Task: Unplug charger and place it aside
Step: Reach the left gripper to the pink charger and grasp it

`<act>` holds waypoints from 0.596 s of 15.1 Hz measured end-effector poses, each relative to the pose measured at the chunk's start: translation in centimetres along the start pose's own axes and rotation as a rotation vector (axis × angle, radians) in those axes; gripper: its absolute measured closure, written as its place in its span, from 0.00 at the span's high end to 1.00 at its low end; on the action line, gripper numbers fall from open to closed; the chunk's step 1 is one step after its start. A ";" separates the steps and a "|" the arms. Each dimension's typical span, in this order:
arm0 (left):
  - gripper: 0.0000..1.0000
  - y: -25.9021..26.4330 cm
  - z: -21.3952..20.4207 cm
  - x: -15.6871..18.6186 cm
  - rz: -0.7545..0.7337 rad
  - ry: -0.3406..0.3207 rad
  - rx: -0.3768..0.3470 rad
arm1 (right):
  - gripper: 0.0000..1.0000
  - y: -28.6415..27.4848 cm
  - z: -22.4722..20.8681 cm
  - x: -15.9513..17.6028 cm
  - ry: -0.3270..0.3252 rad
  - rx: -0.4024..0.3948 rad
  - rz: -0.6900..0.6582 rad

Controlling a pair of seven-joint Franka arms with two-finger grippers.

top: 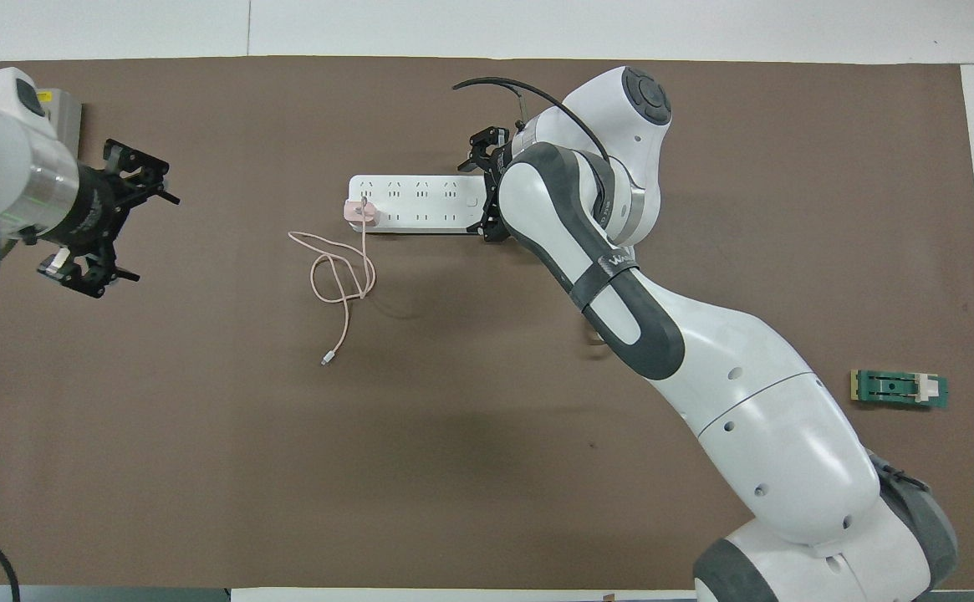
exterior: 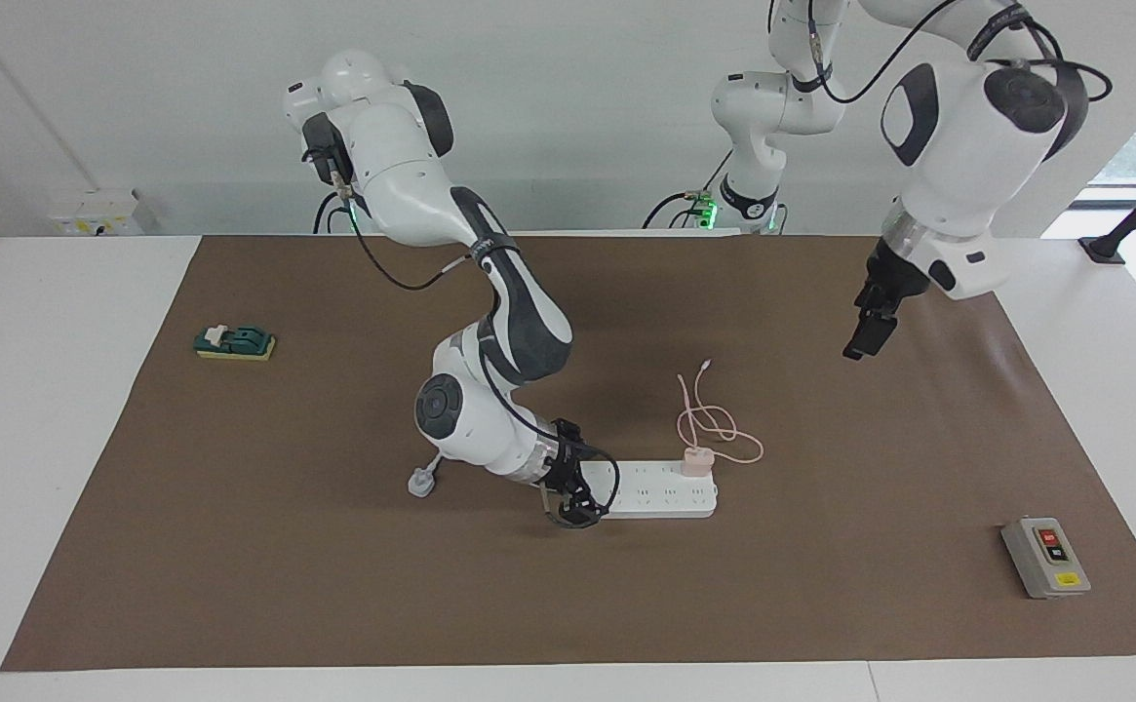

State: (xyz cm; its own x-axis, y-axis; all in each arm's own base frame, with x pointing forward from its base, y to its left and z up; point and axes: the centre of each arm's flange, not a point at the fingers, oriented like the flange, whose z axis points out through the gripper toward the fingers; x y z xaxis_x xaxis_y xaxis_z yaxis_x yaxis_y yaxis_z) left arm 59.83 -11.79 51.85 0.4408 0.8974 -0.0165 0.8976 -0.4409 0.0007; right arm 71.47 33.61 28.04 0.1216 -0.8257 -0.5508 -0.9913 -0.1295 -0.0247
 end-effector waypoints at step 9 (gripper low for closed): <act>1.00 13.1 11.0 -7.8 -0.369 0.023 0.029 | 1.00 0.2 1.0 -1.2 0.025 0.025 -0.030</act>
State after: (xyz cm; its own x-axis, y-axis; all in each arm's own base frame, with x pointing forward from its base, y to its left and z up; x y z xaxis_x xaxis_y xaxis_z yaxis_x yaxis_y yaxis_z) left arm 68.05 -24.74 40.96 0.0875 0.9961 0.0119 0.9958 -0.0871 -0.0297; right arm 71.09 35.11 27.81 0.1523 -0.8351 -0.5285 -0.9881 -0.1411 -0.0619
